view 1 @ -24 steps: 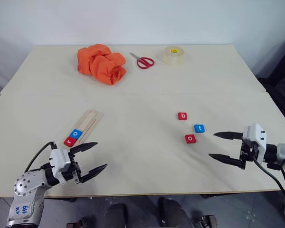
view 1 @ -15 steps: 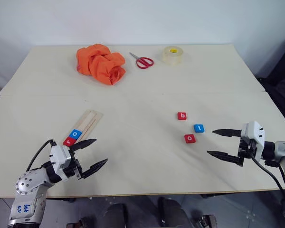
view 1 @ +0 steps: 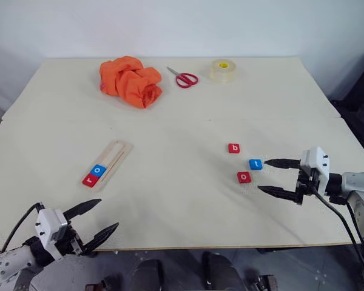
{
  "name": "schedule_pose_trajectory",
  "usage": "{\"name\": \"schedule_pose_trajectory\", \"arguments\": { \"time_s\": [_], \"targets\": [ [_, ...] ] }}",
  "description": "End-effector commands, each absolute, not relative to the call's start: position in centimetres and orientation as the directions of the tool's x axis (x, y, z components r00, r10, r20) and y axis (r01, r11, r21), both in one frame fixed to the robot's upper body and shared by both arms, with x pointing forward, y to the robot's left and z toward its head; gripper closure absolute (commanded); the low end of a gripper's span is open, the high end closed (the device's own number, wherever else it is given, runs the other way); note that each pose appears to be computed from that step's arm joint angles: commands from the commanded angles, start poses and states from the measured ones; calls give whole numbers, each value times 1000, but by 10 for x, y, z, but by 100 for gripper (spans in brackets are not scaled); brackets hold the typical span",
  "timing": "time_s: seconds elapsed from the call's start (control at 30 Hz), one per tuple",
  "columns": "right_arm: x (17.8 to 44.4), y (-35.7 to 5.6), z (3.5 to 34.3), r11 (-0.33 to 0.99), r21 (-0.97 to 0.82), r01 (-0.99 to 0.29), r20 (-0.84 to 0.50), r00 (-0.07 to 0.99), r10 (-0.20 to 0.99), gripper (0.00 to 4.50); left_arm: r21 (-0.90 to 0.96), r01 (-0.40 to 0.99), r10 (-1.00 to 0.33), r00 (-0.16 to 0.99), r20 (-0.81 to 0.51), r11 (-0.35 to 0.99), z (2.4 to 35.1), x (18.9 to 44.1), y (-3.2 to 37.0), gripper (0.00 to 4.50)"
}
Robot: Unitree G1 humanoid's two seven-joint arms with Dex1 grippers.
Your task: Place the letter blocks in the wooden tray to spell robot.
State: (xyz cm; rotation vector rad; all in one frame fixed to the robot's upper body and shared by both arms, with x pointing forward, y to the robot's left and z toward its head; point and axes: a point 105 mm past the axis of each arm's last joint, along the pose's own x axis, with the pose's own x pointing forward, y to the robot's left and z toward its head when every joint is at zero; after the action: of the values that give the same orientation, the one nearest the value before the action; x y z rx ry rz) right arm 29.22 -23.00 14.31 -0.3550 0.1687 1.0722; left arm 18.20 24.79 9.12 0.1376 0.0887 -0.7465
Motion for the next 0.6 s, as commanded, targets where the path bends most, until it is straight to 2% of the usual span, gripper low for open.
{"name": "schedule_pose_trajectory", "arguments": {
  "time_s": [0.03,0.33,0.4,0.6],
  "targets": [
    [294,-227,149,404,-208,-891,-283,451,847,4,131,645,-636,764,-106,753,104,178,256,0],
    [306,-226,149,400,-205,-893,-280,446,850,4,154,604,-600,796,-75,782,111,184,259,0],
    [311,-227,150,432,-194,-881,-272,472,839,4,164,579,-577,815,-64,799,114,185,261,0],
    [311,-230,150,418,-213,-883,-274,464,842,4,194,478,-485,875,-16,857,124,187,272,0]
  ]
}}
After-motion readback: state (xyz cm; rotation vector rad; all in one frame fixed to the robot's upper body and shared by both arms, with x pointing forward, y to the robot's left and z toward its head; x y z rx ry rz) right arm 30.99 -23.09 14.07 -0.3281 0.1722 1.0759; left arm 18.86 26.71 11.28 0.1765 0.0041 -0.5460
